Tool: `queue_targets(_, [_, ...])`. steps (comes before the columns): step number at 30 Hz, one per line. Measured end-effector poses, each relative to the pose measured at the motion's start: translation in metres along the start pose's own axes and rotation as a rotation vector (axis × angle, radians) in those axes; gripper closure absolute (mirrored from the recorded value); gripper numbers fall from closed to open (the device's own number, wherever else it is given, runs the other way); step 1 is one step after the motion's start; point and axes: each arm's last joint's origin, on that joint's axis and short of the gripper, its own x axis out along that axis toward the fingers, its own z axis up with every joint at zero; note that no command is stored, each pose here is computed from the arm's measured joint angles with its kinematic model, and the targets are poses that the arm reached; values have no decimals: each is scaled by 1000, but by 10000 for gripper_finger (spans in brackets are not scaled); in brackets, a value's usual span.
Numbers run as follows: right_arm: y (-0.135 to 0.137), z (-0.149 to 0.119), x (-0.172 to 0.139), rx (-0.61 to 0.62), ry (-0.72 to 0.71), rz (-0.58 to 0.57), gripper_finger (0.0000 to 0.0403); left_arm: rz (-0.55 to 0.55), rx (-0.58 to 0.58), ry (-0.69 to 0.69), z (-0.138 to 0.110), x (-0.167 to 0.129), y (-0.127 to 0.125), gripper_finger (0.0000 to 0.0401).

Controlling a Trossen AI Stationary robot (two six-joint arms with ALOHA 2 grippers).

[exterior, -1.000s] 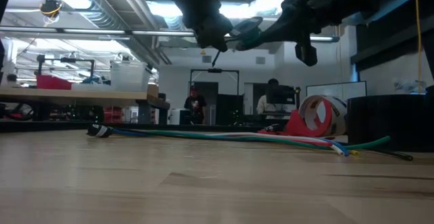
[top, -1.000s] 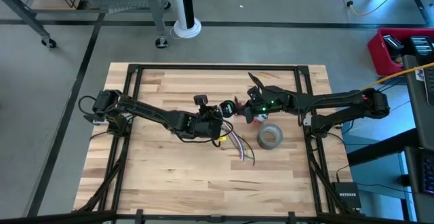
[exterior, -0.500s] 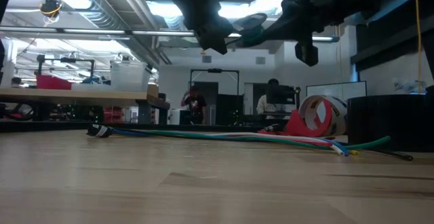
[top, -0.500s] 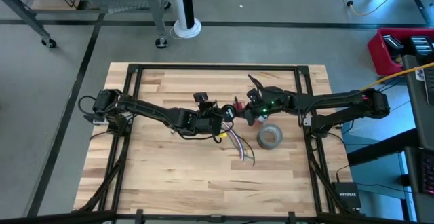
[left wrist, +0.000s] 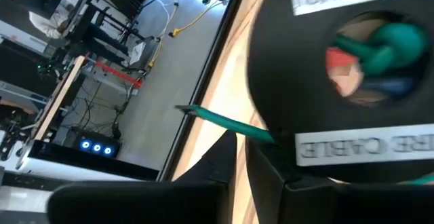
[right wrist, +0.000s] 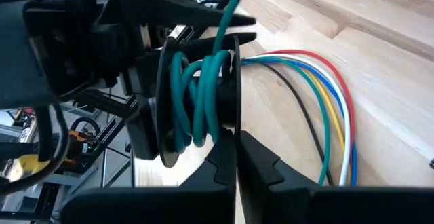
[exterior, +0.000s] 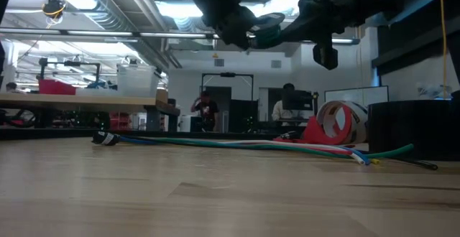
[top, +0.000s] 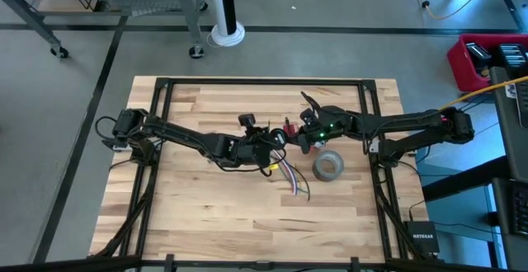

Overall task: Coil cords
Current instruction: Coil green wire onto the spool

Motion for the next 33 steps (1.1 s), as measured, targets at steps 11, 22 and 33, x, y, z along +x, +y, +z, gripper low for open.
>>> queue_targets(11, [0,0,0,0,-8,-4,402,-2,-23,-15,2,-1,-1,397])
queue_targets(22, [-4,7,-2,31,-33,9,402,-1,-56,-17,2,-3,-2,400])
queue_targets(33, [-26,40,-14,82,-110,94,402,-84,-208,4,2,8,32,401])
